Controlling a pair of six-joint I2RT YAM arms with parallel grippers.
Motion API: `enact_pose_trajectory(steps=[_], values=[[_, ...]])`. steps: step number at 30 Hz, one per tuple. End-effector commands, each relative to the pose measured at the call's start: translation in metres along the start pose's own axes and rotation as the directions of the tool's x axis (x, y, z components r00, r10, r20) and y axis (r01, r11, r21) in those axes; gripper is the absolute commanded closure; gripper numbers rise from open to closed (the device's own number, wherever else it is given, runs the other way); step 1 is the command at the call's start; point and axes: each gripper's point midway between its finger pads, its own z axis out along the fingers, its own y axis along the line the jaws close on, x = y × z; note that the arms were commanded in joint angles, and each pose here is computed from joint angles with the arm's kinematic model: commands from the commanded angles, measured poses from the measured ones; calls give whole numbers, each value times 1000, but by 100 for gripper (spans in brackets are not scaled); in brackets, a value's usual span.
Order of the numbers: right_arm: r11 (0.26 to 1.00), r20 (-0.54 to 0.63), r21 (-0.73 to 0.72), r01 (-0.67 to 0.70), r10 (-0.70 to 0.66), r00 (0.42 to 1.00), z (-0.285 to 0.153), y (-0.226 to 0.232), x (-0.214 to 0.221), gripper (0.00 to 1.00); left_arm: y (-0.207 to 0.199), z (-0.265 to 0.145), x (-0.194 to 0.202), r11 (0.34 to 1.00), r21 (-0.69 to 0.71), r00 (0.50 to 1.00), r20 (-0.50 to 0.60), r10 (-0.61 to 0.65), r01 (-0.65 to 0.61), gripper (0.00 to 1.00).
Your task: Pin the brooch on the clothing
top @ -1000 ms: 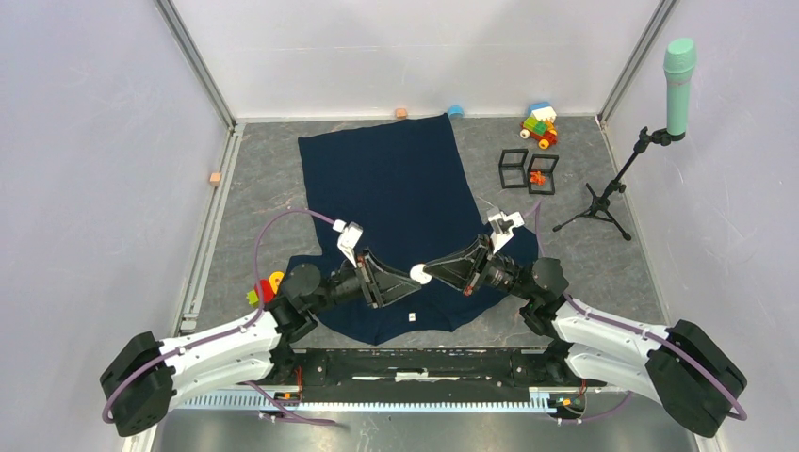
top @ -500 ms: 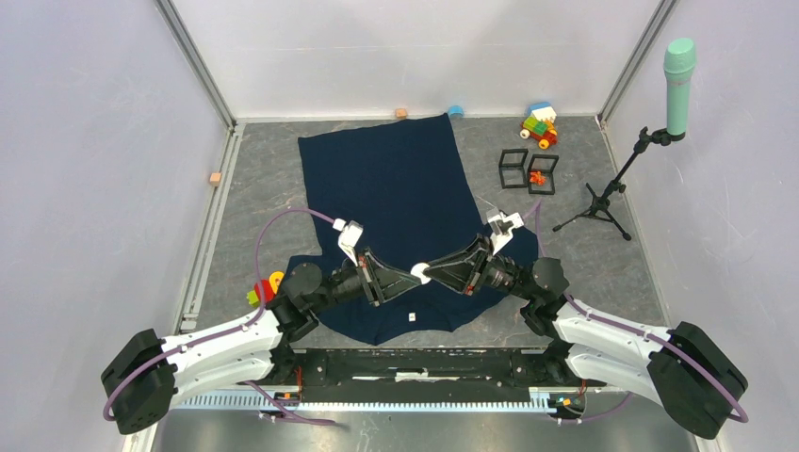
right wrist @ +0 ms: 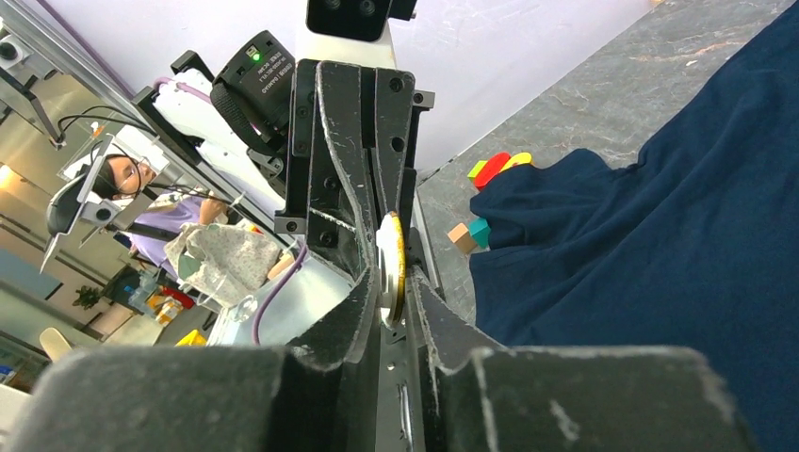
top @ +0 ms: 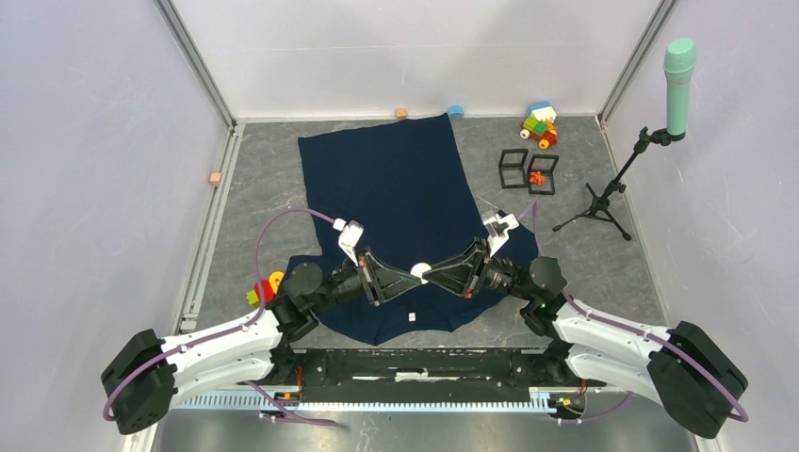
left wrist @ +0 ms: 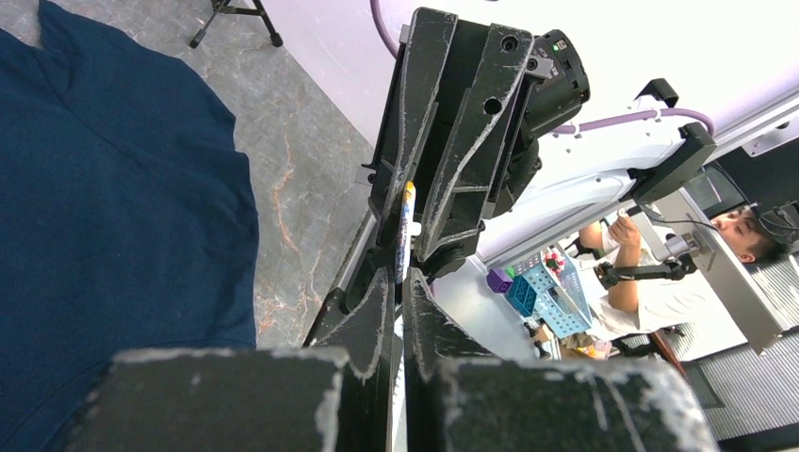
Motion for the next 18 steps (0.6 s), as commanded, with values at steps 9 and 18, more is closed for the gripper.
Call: enact_pose_trajectory(steps=[9, 18], values=[[980, -131, 198, -33, 60, 990, 7, -45, 24, 100, -30, 8, -4, 985, 94, 988, -47, 148, -143, 98], [930, -206, 365, -34, 116, 972, -3, -84, 50, 100, -41, 13, 3, 972, 138, 972, -109, 207, -192, 98]])
